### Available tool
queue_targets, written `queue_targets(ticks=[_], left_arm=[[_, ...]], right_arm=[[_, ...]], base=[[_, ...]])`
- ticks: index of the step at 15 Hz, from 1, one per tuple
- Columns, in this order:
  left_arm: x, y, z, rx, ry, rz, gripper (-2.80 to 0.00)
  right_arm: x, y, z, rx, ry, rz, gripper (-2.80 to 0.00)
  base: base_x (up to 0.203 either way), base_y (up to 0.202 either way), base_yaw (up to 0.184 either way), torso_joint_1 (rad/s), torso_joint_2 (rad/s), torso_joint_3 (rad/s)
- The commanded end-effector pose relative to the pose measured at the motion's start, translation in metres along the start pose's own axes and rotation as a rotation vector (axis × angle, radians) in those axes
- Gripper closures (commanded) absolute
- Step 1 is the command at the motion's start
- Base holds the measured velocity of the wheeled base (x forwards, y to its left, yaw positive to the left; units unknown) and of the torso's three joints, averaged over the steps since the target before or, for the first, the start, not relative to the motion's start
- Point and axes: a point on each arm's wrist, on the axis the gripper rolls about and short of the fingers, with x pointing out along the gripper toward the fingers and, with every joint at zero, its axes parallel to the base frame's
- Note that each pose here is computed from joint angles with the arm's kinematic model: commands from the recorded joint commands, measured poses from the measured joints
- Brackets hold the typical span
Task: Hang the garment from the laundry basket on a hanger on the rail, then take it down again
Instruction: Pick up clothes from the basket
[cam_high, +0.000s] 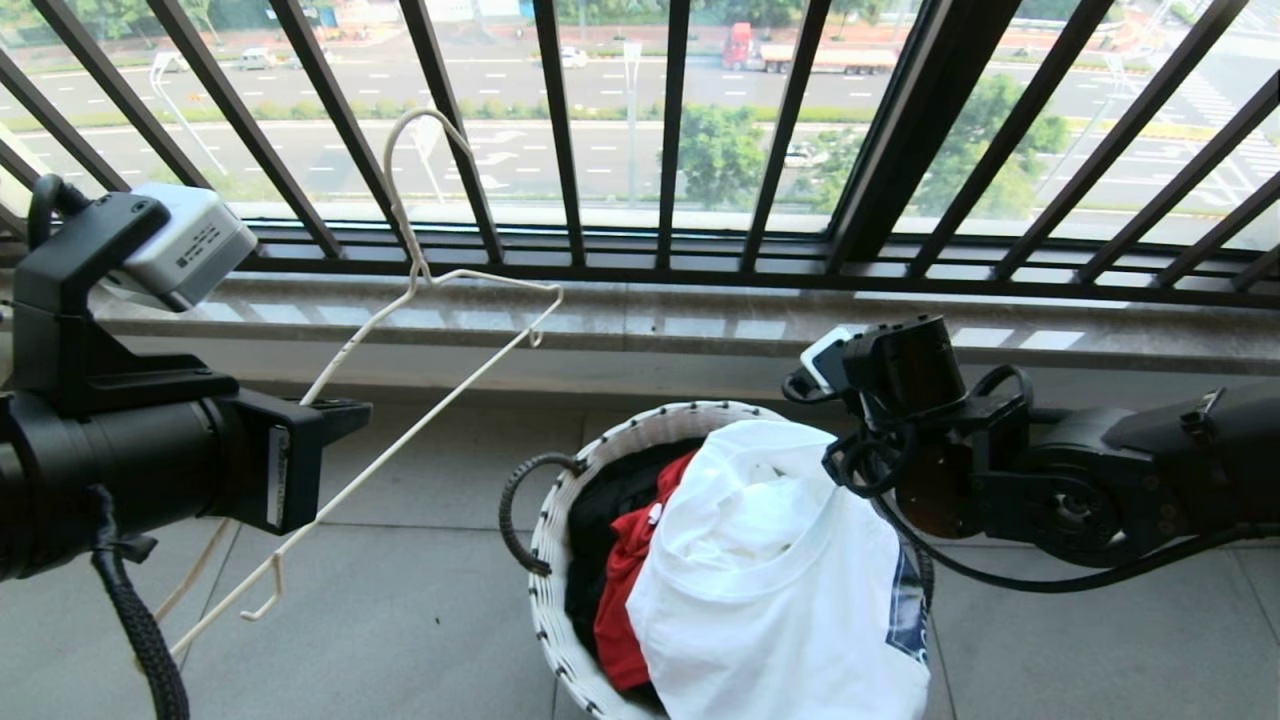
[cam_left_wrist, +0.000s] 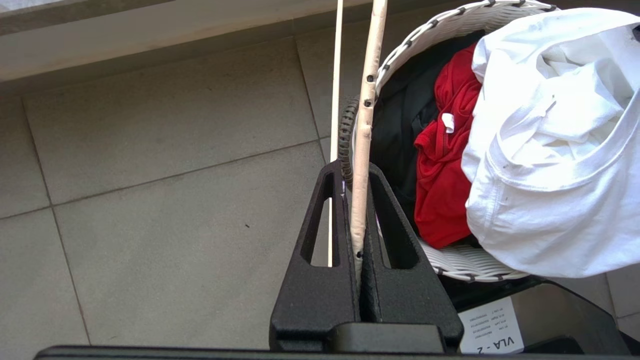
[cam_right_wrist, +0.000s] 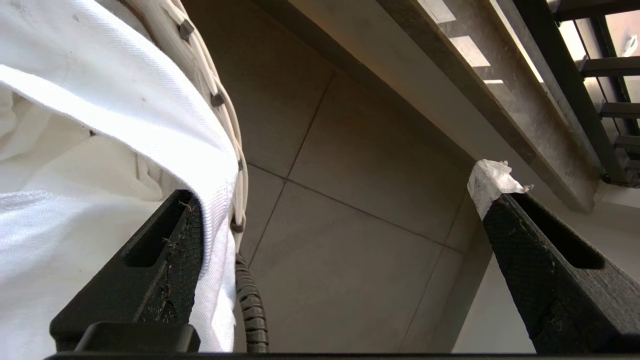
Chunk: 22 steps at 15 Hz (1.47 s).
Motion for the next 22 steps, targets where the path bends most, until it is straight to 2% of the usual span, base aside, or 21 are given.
queue_targets(ticks=[1,12,22], left_arm=[[0.0,0.0,-0.001,0.001,0.003,0.001,0.0],[0.001,0.0,-0.002,0.003,0.007,0.001,0.0],[-0.003,0.001,0.0,-0.001,-0.009,0.0,0.0]], right_arm=[[0.005,0.008,-0.001,-0.015,0.009,0.003,-2.8],[0.016,0.032,-0.003,-0.057,0.022,0.049,-2.8],[0.034,0.031,-0.003,-0.044,0.038,0.055,-2.8]], base=[[0.0,0.0,0.0,0.0,0.0,0.0],[0.0,0.0,0.0,0.0,0.0,0.0],[0.0,0.0,0.0,0.0,0.0,0.0]])
